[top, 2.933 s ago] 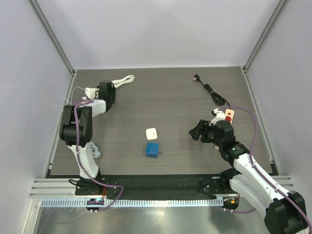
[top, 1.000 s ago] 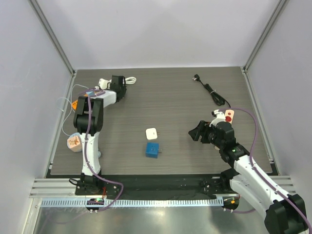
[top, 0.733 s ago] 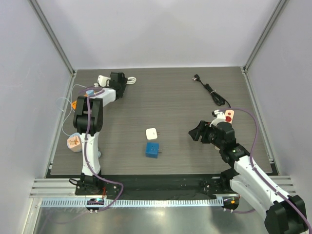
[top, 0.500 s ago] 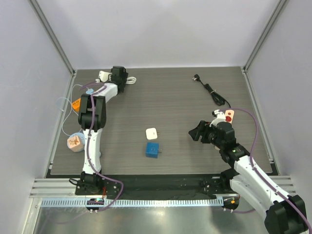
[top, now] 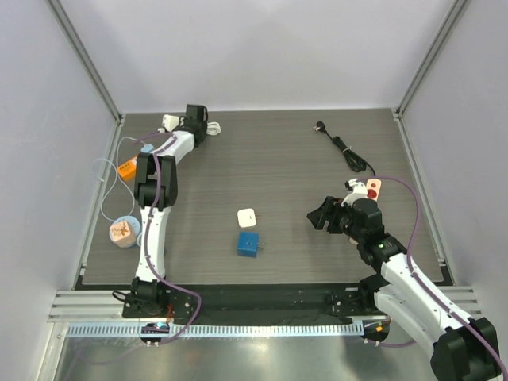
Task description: Pull the plug off the socket
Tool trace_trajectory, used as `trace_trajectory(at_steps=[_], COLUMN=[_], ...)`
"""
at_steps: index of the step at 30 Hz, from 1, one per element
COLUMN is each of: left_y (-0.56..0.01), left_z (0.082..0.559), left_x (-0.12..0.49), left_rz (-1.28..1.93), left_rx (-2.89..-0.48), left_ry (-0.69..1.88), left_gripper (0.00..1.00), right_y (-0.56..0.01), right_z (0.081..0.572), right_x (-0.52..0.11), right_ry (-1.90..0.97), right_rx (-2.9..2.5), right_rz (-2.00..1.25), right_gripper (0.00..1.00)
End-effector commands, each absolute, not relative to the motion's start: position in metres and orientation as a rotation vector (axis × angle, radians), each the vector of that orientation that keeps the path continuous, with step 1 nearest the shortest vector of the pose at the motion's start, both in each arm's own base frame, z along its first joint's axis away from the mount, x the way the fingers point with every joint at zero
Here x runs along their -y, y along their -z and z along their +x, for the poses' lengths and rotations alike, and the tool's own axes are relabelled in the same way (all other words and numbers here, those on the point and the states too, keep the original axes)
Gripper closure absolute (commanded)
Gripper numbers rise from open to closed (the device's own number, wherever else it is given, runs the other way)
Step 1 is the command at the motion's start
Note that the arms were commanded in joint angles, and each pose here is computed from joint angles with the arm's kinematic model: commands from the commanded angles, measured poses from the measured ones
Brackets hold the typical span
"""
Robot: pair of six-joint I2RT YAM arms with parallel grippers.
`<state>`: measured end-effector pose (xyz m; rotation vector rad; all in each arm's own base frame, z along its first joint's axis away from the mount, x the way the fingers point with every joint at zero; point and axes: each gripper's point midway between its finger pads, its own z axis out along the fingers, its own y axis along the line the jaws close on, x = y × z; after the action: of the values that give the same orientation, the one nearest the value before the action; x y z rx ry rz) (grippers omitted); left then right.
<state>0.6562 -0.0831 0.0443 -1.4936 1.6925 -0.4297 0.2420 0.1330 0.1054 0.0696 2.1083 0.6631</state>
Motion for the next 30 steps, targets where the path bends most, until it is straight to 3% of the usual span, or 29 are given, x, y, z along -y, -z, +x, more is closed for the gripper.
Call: trace_trajectory(at_steps=[1, 6, 13, 22, 25, 28, 30], left_y=[-0.020, -0.041, -0.082, -0.085, -0.082, -0.078, -0.079], left_z=[0.644, 0.630, 0.584, 0.493, 0.463, 0.440, 0.428], left_x=[0.090, 0.115, 0.170, 0.273, 0.305, 0.336, 0.355], left_rz=[-1.478, -1.408, -1.246, -1.031, -0.973, -0.904, -0.832], left_rx=[-1.797, -1.840, -1.918, -2.073, -2.129, -2.190, -2.220], left_ry=[0.390, 0.459, 0.596, 0.732, 0.763, 0.836, 0.866], left_gripper=[0.85, 1.00, 1.00, 1.00, 0.95, 0.84, 0.70], right_y=[-0.119, -0.118, -0.117, -0.114, -0.117, -0.116, -0.115], right_z=[0.248, 0.249, 0.250, 0.252, 0.252, 0.252, 0.252], right_x=[-0.136, -0.135, -0.132, -0.130, -0.128, -0.127, -0.127], right_ry=[-0.673, -0.664, -0.650, -0.631, -0.624, -0.619, -0.615], right_rx=[-2.050, -2.051, -2.050, -2.067, -2.049, -2.053, -2.059], right_rz=[0.046, 0.049, 0.062, 0.076, 0.083, 0.087, 0.089], right_gripper=[0.30, 0.29, 0.29, 0.29, 0.30, 0.29, 0.29])
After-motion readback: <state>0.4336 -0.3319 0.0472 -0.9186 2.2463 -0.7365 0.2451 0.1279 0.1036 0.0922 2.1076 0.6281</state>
